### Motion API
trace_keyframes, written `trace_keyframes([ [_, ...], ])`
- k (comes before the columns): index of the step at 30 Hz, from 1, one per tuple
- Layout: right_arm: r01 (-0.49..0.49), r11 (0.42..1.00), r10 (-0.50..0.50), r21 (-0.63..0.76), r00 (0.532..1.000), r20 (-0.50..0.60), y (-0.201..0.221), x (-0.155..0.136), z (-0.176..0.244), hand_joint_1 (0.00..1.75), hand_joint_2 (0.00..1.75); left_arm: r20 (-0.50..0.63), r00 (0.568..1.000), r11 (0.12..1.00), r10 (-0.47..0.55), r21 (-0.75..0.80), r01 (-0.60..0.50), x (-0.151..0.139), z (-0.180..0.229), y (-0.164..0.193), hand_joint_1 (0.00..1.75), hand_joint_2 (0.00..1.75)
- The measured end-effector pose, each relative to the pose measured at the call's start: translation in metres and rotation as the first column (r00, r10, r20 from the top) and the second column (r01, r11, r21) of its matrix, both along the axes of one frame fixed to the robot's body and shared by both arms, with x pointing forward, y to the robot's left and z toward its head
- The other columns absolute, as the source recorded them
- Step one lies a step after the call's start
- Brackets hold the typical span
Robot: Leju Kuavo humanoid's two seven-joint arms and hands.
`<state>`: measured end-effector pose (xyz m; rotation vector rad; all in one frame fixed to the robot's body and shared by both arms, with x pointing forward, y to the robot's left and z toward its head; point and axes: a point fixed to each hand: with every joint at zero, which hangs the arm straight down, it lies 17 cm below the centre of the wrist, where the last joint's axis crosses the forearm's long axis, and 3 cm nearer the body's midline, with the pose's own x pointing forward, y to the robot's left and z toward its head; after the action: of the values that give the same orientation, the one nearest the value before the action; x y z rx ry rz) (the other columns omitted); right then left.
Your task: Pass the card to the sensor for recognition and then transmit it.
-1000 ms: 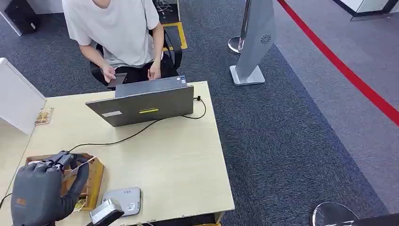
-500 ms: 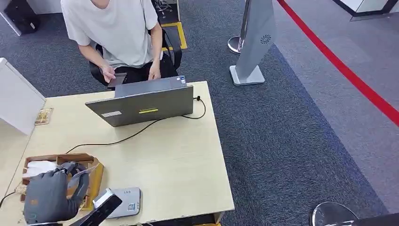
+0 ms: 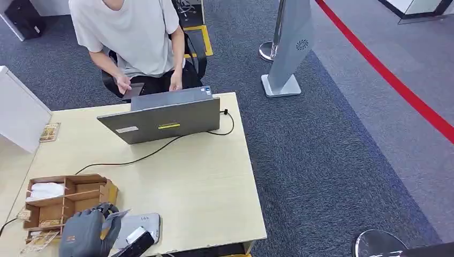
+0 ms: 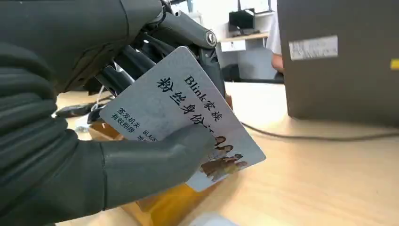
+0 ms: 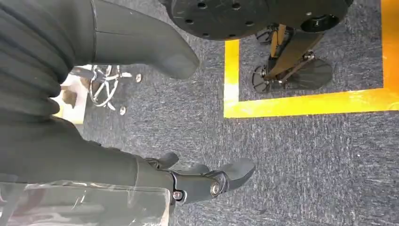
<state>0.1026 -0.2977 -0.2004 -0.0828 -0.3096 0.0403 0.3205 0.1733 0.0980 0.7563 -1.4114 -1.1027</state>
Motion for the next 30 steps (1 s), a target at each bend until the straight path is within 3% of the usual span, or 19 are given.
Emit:
trace_keyframes([
  [18, 0.013, 1.0, -0.013, 0.004, 1.0, 0.003, 0.0, 0.001, 0.0, 0.0, 1.75, -0.172, 0.985, 0.999, -0.024, 0.034, 0.031, -0.023, -0.054, -0.011, 1.75, 1.75],
  [22, 0.012, 1.0, -0.012, 0.004, 1.0, -0.008, 0.0, -0.001, 0.0, 0.0, 1.75, -0.283, 0.959, 0.999, -0.007, 0.04, 0.019, -0.034, -0.075, -0.007, 1.75, 1.75],
  [30, -0.014, 1.0, 0.014, -0.001, 1.0, -0.013, 0.001, -0.002, -0.001, 0.0, 1.75, -0.384, 0.923, 0.999, 0.007, 0.046, 0.012, -0.045, -0.093, -0.003, 1.75, 1.75],
])
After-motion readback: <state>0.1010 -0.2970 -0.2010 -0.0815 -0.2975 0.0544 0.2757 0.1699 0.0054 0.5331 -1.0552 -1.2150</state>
